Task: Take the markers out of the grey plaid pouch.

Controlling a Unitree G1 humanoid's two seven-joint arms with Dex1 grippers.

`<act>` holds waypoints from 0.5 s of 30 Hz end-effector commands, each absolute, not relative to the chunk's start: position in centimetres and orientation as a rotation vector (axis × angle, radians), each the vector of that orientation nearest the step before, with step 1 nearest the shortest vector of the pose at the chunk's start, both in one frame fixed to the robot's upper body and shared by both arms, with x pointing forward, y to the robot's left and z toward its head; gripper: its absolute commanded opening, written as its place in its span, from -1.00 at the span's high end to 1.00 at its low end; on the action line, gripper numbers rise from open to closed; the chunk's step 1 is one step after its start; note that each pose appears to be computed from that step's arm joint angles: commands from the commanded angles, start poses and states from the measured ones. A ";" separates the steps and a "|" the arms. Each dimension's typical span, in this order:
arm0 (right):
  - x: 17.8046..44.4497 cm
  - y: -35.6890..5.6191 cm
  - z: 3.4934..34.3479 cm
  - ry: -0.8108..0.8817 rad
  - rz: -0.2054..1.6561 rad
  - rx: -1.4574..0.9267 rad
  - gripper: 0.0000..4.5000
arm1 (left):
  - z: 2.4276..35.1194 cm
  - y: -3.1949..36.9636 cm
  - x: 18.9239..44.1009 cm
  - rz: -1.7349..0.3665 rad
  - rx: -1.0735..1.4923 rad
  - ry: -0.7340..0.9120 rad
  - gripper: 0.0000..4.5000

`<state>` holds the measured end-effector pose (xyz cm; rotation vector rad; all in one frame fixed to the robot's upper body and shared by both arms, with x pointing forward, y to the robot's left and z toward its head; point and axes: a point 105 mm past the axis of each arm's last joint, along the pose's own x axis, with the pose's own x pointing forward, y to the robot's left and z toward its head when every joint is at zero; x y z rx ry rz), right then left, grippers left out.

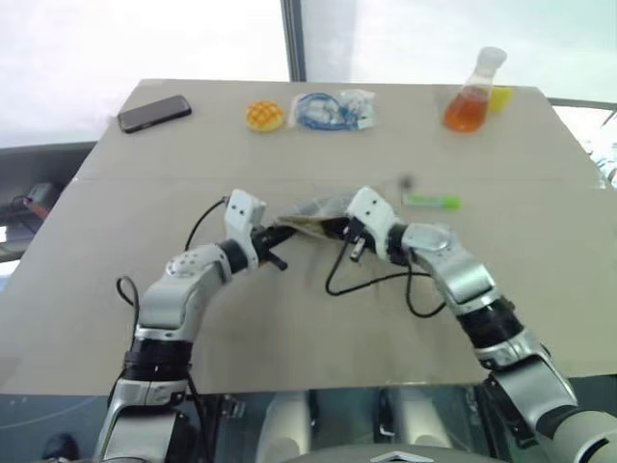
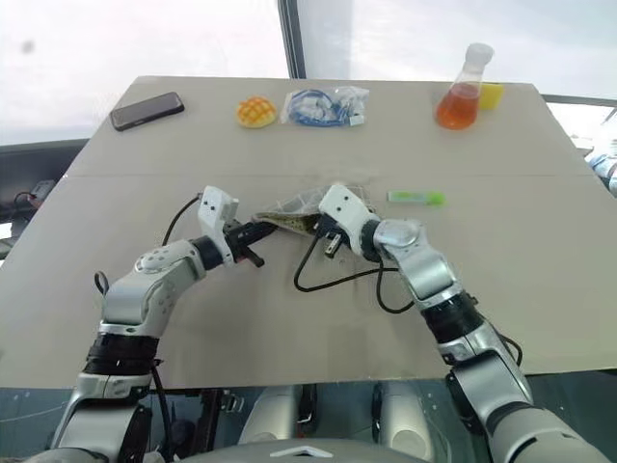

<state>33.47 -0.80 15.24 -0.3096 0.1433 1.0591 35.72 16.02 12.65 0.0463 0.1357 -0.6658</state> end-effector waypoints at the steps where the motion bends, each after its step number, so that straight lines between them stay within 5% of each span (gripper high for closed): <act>1: 33.1 -1.8 17.9 0.118 1.041 -0.266 0.83 | 13.2 17.4 36.5 -0.603 0.048 0.105 1.00; 12: 34.5 -3.0 18.5 0.122 0.914 -0.273 0.83 | 13.9 16.7 36.2 -0.682 -0.069 0.120 1.00; 15: 36.1 -2.9 18.1 0.163 0.828 -0.115 0.47 | 13.6 15.5 35.2 -0.770 -0.074 0.149 1.00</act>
